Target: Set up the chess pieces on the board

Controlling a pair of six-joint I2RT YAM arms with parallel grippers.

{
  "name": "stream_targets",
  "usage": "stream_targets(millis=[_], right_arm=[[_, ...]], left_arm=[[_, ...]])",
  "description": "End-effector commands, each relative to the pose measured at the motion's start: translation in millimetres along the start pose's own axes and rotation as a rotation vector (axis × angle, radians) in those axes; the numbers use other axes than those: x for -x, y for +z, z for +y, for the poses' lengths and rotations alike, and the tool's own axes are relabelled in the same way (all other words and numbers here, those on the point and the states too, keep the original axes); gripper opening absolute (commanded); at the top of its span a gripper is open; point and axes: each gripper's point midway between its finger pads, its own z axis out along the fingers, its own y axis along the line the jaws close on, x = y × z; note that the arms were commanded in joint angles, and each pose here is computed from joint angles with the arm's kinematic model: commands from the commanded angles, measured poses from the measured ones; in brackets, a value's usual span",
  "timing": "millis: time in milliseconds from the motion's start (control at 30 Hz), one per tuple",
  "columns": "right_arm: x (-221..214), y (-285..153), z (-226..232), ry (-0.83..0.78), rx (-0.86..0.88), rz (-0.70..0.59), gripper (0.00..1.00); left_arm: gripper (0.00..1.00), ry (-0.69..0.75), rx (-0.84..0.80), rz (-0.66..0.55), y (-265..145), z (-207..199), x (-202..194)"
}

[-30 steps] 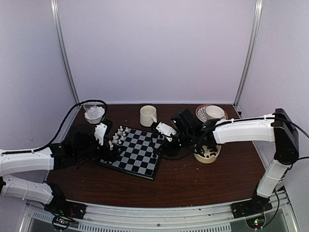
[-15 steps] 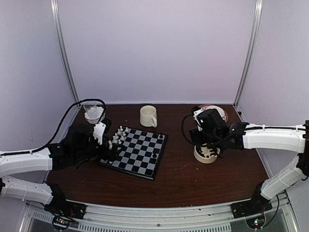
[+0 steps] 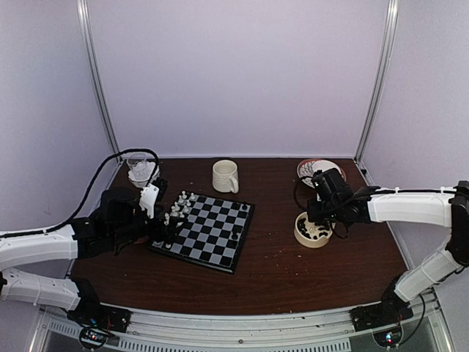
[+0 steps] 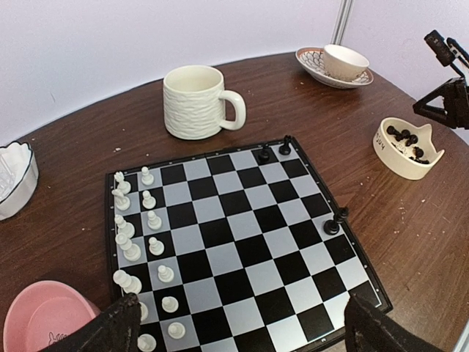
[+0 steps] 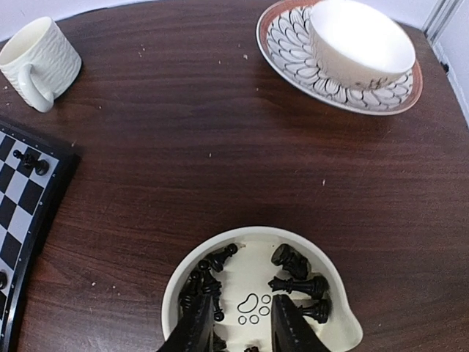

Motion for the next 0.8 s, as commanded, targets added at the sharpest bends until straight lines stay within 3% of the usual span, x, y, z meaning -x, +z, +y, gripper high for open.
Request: stream_targets(millis=[0, 333, 767], right_arm=[[-10, 12, 6, 0.07, 0.027, 0.097, 0.33], [-34, 36, 21, 0.037, 0.05, 0.227, 0.36], [-51, 51, 19, 0.019, 0.02, 0.276, 0.33]], left_arm=[[0.97, 0.007, 0.003, -0.042, -3, 0, 15], [0.97, 0.007, 0.012, -0.045, -5, 2, 17], [0.96, 0.004, 0.0, -0.035, -4, 0, 15]])
